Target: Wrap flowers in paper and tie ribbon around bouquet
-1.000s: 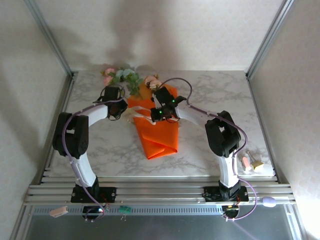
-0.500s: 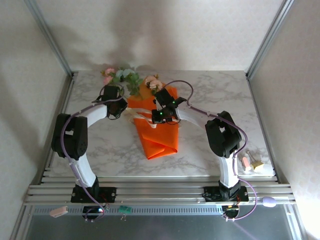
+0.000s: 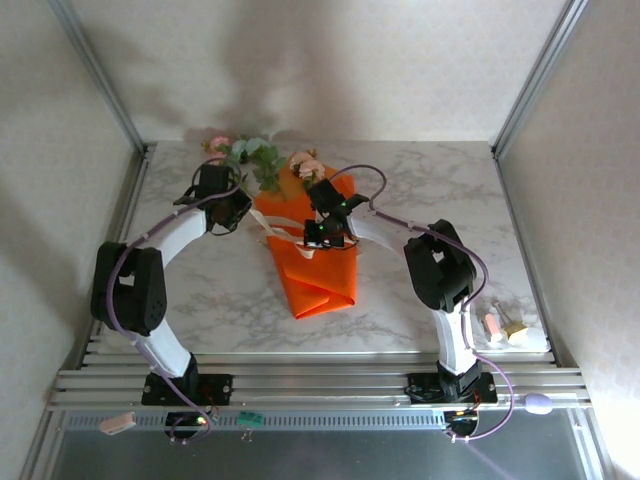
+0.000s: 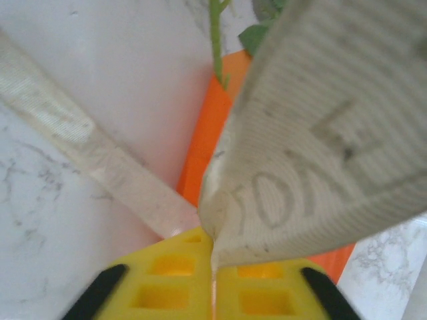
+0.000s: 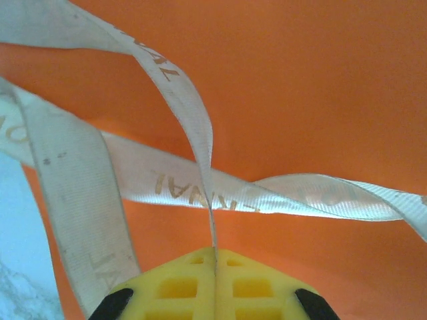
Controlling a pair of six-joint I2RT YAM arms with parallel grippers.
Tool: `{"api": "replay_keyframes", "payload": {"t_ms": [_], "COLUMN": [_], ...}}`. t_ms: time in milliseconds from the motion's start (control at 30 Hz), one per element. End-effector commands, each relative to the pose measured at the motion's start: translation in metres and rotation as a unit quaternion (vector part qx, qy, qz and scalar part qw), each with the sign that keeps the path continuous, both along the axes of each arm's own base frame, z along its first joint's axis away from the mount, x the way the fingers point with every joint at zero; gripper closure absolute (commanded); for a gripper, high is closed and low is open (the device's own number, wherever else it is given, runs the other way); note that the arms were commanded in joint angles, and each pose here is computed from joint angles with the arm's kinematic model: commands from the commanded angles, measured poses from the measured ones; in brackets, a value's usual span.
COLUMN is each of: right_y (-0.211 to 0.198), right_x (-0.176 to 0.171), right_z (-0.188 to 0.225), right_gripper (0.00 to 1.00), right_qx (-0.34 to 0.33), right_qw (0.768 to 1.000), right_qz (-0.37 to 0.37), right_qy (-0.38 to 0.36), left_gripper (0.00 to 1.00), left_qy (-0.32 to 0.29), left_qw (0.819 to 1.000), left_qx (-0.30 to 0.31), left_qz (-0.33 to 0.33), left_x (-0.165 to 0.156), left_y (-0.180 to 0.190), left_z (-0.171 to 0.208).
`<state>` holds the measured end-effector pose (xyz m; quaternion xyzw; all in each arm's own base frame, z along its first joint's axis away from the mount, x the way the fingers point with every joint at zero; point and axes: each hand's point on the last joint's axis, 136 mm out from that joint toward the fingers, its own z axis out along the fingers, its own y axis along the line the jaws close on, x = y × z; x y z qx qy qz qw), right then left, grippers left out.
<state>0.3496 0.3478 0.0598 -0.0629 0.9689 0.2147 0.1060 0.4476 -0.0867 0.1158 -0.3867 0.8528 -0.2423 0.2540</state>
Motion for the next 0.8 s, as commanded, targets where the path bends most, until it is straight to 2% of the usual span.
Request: {"api": "replay_keyframes", "payload": {"t_ms": [0, 33, 100, 167, 300, 367, 433, 533, 567, 633, 767], "right_y": [-0.001, 0.0, 0.0, 0.001, 0.0, -0.002, -0.004, -0.005, -0.005, -0.006, -0.01], "right_x": [-0.001, 0.0, 0.001, 0.001, 0.0, -0.001, -0.002, -0.005, -0.006, -0.008, -0.014], "right_z": [-0.006, -0.007, -0.007, -0.006, -0.006, -0.005, -0.006, -0.004, -0.003, -0.002, -0.003], "right_gripper": [1.0, 1.0, 1.0, 1.0, 1.0, 1.0, 1.0, 1.0, 1.0, 1.0, 1.0], "right_qx": [-0.015, -0.013, -0.011, -0.006, -0.001, -0.001, -0.002, 0.011, 0.017, 0.027, 0.041], "right_qw": [1.0, 1.0, 0.999, 1.0, 0.999, 0.999, 0.999, 0.999, 0.998, 0.997, 0.994], "right_qz": [-0.021, -0.023, -0.027, -0.029, -0.034, -0.037, -0.04, -0.052, -0.057, -0.068, -0.095], "right_qy": [0.013, 0.013, 0.013, 0.01, 0.007, 0.005, 0.005, 0.005, 0.006, 0.01, 0.021], "left_gripper": [0.77, 0.74, 0.59, 0.51, 0.47, 0.5, 0.6, 0.73, 0.75, 0.77, 0.78], "left_qy": [0.029, 0.035, 0.028, 0.011, -0.003, -0.014, 0.005, 0.045, 0.052, 0.065, 0.064], "left_qw": [0.999, 0.998, 0.997, 0.996, 0.999, 1.0, 0.997, 0.979, 0.969, 0.957, 0.946], "left_qx": [0.002, 0.006, 0.014, 0.017, 0.009, -0.011, -0.022, 0.041, 0.074, 0.119, 0.116], "left_qz": [0.032, 0.047, 0.072, 0.084, 0.052, 0.004, -0.069, -0.193, -0.228, -0.256, -0.296], "left_x": [-0.021, -0.026, -0.035, -0.042, -0.052, -0.049, -0.045, -0.04, -0.04, -0.043, -0.046], "left_y": [0.011, 0.016, 0.023, 0.02, -0.012, -0.043, -0.08, -0.122, -0.13, -0.13, -0.139], "left_z": [0.01, 0.013, 0.028, 0.049, 0.079, 0.086, 0.077, 0.048, 0.035, 0.013, -0.016]}}
